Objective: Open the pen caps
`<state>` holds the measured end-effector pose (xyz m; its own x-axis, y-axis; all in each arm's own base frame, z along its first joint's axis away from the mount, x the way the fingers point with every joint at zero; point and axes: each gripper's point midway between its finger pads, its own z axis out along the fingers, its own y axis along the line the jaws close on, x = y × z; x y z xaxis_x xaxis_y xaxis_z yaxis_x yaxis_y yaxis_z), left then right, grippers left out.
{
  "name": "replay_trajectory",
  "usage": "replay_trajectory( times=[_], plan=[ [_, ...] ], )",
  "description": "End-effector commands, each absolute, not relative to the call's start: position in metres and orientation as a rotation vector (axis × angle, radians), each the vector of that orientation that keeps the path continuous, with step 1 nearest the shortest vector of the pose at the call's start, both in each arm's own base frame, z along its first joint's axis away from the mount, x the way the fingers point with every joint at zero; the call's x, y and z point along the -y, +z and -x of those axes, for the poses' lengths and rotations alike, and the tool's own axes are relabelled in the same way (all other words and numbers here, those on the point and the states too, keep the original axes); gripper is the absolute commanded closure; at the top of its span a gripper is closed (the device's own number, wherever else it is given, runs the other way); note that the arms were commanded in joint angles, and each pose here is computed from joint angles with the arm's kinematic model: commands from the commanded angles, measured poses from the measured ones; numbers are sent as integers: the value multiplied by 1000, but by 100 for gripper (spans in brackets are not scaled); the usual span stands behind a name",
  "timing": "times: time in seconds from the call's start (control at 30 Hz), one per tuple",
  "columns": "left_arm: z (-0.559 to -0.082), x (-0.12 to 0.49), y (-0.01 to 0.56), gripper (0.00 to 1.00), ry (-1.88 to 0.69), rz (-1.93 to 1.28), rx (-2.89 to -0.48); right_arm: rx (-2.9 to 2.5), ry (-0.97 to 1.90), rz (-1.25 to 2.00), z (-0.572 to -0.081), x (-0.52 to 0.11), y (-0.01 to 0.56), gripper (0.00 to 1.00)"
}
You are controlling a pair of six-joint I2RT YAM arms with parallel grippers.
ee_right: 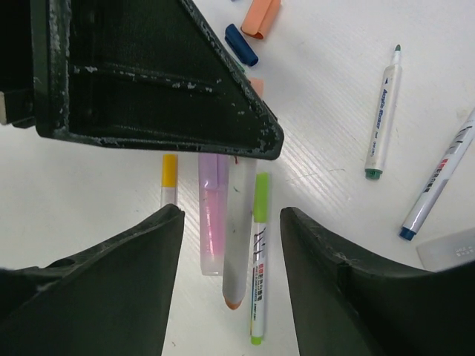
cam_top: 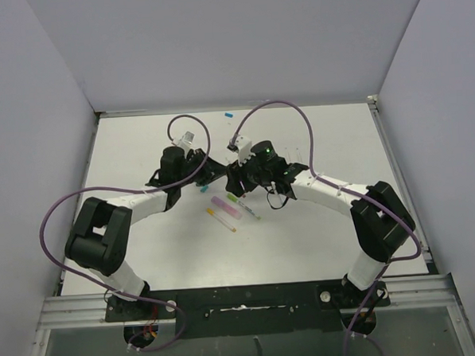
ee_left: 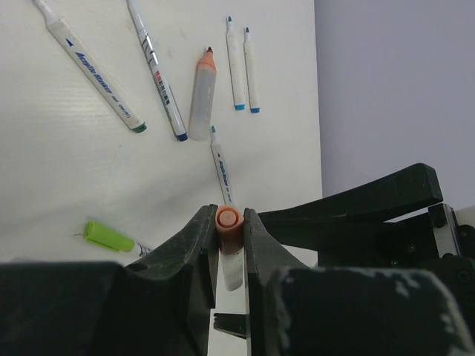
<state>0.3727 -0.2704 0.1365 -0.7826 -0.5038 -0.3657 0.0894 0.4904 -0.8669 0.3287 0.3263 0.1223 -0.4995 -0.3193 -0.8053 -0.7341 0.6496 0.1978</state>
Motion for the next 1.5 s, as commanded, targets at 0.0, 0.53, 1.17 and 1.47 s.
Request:
replay_trajectory(
  times=[0.0,0.53,1.17,1.47],
  plan=[
    [-381,288,167,100,-1354,234,-2039,-1994,728,804,-335,-340,153,46],
    [-371,300,170,100,-1381,181,-2041,-1994,735,779,-340,-341,151,100],
    [-482,227,198,100,-1108,356,-1946,-2090,723,771,-291,-302,131,100],
    [-457,211,161,100,-1048,385,-2053,-2156,393,595,-322,-246,137,100]
  ],
)
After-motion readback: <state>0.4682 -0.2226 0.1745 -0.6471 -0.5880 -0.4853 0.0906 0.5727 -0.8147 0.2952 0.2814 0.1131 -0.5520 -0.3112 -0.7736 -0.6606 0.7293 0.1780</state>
